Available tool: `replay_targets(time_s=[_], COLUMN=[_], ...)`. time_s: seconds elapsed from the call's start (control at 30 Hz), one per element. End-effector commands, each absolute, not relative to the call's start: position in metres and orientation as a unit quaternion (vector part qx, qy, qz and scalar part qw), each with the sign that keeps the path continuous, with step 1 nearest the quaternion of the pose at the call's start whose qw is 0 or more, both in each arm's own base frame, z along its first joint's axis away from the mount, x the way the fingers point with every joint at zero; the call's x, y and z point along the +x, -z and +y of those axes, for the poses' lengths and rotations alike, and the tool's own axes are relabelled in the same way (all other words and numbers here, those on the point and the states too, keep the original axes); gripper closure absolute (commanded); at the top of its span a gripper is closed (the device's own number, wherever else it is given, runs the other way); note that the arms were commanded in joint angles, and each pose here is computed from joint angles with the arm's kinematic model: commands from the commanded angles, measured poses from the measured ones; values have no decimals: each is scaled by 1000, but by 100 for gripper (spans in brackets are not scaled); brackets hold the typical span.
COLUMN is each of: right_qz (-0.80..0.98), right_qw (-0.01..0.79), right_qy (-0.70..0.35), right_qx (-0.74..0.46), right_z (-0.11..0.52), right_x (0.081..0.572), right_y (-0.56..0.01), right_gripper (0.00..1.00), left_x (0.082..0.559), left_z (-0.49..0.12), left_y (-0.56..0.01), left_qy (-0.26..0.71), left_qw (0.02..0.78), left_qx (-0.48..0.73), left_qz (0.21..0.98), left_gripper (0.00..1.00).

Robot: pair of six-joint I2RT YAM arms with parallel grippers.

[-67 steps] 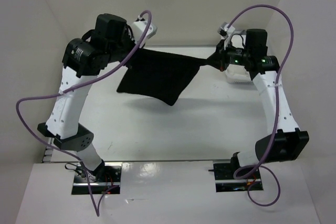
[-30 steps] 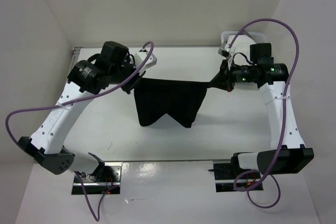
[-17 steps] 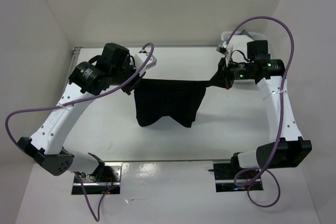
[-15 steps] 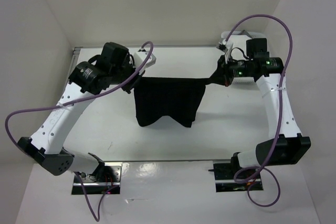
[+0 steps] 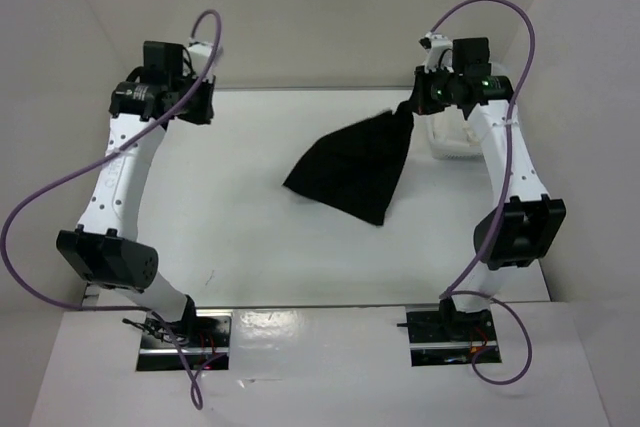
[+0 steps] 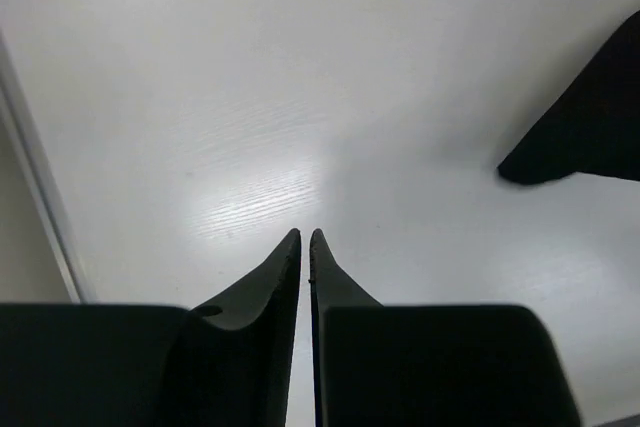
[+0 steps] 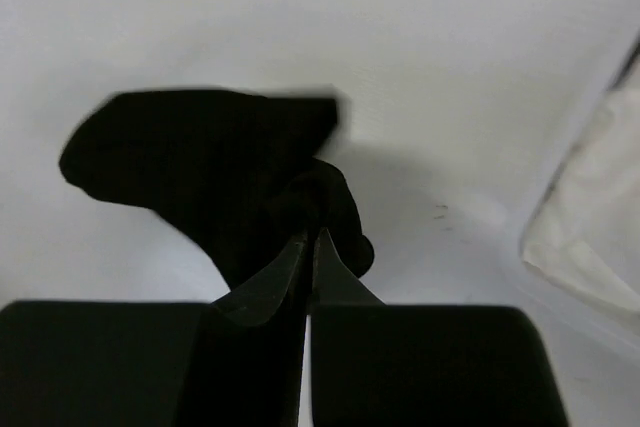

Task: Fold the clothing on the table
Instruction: Flatten the skirt out

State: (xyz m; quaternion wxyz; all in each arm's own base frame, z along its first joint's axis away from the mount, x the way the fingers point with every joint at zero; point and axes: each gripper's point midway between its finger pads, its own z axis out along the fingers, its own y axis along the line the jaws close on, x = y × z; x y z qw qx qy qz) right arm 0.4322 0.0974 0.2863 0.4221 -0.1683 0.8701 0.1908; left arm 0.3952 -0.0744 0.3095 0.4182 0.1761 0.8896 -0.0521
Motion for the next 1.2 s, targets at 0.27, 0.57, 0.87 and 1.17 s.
replay_targets(time_s=[0.27, 0.57, 0.87, 1.17], right_qz=[874, 855, 824, 753], right_qw=[467, 449, 431, 408], right_qy=[-48, -69, -137, -233], right_qx=[-125, -249, -341, -461], right_z=[142, 255, 281, 291], right_x=[499, 462, 385, 318], right_y=[-280, -265, -281, -309], right_gripper=[100, 100, 100, 100], left_x=[421, 389, 360, 331], left_z=[-48, -72, -62, -65], left_y=[-304, -246, -256, -245], left_qy=[65, 112, 107, 136], left_qw=[452, 422, 454, 449], left_qx=[84, 128, 148, 199], left_qz=[885, 890, 872, 860], left_gripper=[87, 75, 59, 54])
